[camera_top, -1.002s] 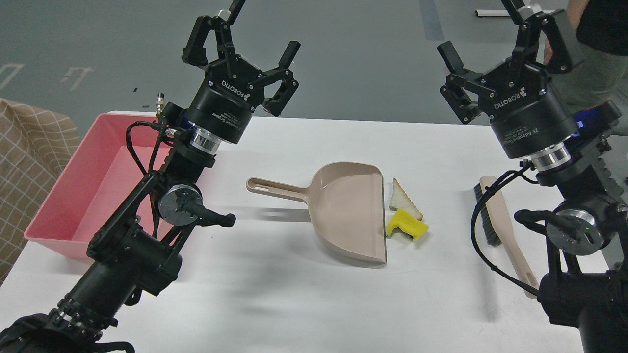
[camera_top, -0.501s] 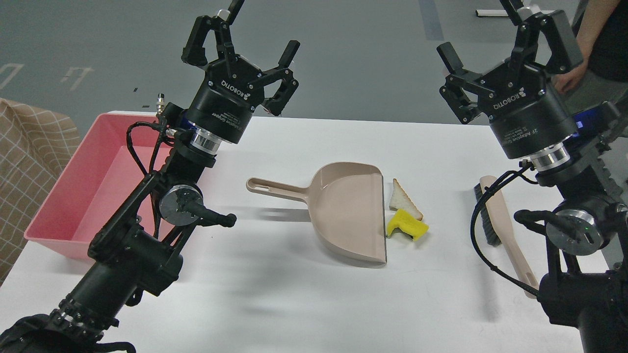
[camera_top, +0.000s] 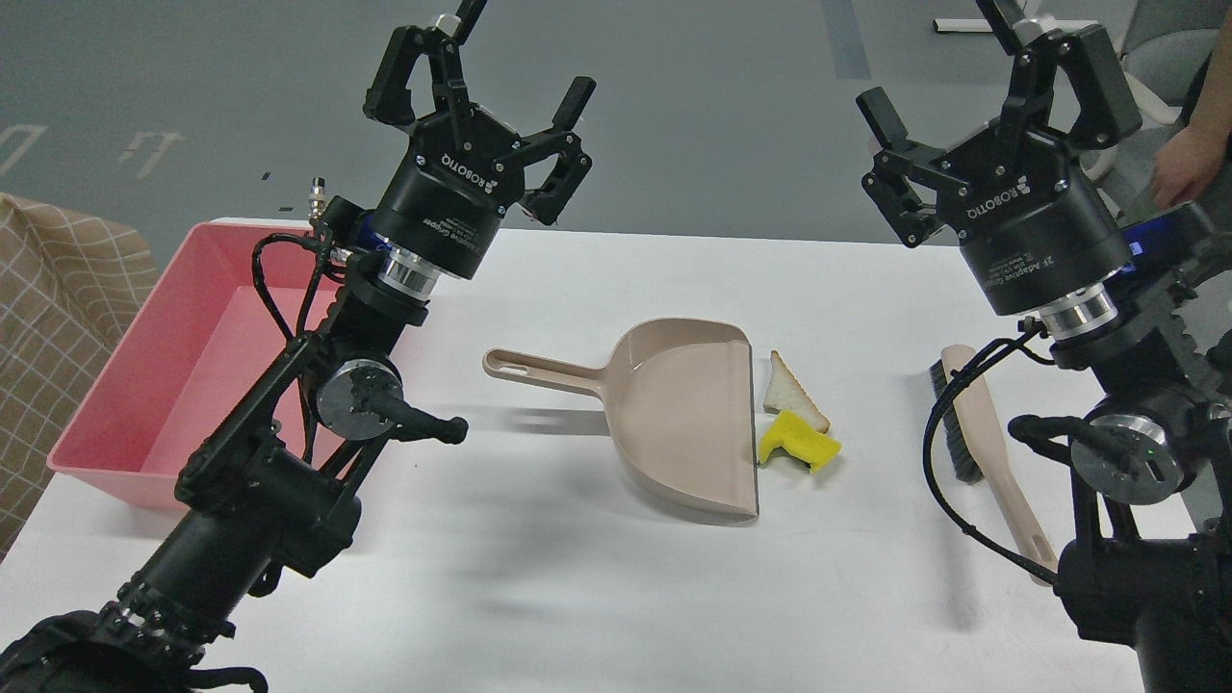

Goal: Sweep and dump garbage into bin

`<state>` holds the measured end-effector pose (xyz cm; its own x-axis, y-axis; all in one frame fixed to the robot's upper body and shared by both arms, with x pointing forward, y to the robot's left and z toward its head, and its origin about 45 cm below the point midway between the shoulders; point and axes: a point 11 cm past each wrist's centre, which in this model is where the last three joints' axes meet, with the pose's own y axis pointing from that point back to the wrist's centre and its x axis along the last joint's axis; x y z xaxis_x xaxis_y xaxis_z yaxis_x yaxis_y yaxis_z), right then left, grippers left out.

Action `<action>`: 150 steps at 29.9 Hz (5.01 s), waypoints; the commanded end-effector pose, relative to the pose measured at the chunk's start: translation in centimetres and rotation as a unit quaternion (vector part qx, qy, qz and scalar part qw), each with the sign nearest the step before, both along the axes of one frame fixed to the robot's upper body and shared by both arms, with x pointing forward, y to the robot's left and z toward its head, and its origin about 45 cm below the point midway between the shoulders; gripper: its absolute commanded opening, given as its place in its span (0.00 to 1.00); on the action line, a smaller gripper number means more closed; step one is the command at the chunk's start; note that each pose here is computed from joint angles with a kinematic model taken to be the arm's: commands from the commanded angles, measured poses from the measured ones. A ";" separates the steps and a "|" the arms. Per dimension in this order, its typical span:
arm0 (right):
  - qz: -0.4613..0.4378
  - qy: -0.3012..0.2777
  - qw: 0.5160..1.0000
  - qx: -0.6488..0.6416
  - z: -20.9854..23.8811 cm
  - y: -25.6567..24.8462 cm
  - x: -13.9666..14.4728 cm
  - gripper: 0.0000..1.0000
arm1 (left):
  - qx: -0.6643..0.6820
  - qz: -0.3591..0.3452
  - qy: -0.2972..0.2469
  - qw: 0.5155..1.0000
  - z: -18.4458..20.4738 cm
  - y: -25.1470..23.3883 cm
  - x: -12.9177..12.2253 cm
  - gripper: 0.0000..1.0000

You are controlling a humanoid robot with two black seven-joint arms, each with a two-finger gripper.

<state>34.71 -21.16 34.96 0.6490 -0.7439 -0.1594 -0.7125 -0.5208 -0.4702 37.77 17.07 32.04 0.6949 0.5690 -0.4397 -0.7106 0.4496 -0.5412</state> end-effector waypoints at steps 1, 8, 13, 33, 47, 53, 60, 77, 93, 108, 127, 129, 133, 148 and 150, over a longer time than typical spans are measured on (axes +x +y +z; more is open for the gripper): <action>-0.001 0.000 1.000 0.000 0.0 0.0 0.0 1.00 | 0.005 0.000 -0.001 1.000 0.0 0.1 0.0 0.98; -0.001 0.002 1.000 0.000 -0.1 0.0 0.0 1.00 | 0.027 0.015 -0.002 1.000 -0.3 -0.1 0.1 0.98; -0.001 0.002 1.000 0.000 -0.1 -0.1 0.0 1.00 | 0.042 0.018 0.006 0.999 -0.9 -0.6 0.0 0.98; -0.011 0.008 1.000 0.001 -0.4 -0.7 0.1 1.00 | 0.261 0.183 -0.004 0.948 -1.6 -1.8 -1.7 0.98; -0.013 0.004 1.000 0.002 -0.1 -0.8 0.3 1.00 | 0.342 0.238 0.041 0.908 -6.5 0.1 -6.4 0.98; -0.013 0.001 1.000 0.002 0.1 -0.9 0.4 1.00 | 0.388 0.249 0.047 0.886 -9.9 0.6 -9.3 0.98; -0.012 0.003 1.000 0.002 0.0 -0.8 0.4 1.00 | 0.404 0.252 0.078 0.876 -12.5 1.4 -11.6 0.98; -0.014 0.007 1.000 0.002 -0.3 -0.9 0.5 1.00 | 0.414 0.216 0.109 0.877 -15.7 -1.0 -13.8 0.98; -0.013 0.005 1.000 -0.003 -0.1 -0.7 0.6 1.00 | 0.440 0.224 0.124 0.861 -18.7 -0.5 -13.1 0.97; -0.017 0.010 1.000 -0.001 -0.5 -0.9 0.3 1.00 | 0.467 0.210 0.113 0.852 -20.5 -0.8 -13.0 0.97; -0.020 0.013 1.000 0.000 -0.6 -1.1 0.4 1.00 | 0.476 0.206 0.105 0.849 -21.2 -3.2 -10.2 0.97; -0.020 0.014 1.000 0.000 -0.7 -1.1 0.4 1.00 | 0.481 0.207 0.107 0.845 -21.6 -3.0 -10.2 0.97; -0.020 0.014 1.000 0.000 -0.7 -1.1 0.4 1.00 | 0.488 0.211 0.105 0.840 -21.7 -2.7 -9.5 0.97; -0.023 0.015 1.000 0.001 -0.6 -1.2 0.5 1.00 | 0.503 0.218 0.102 0.830 -22.2 -1.8 -8.6 0.97; -0.025 0.015 1.000 0.002 -0.6 -1.2 0.5 1.00 | 0.504 0.218 0.102 0.829 -22.2 -1.8 -8.6 0.97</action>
<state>35.18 -22.31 34.30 0.6098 -0.7719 -0.1797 -0.7489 -0.4871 -0.4494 29.15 15.22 9.86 0.2957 0.8983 0.3250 -0.9553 0.2769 0.1038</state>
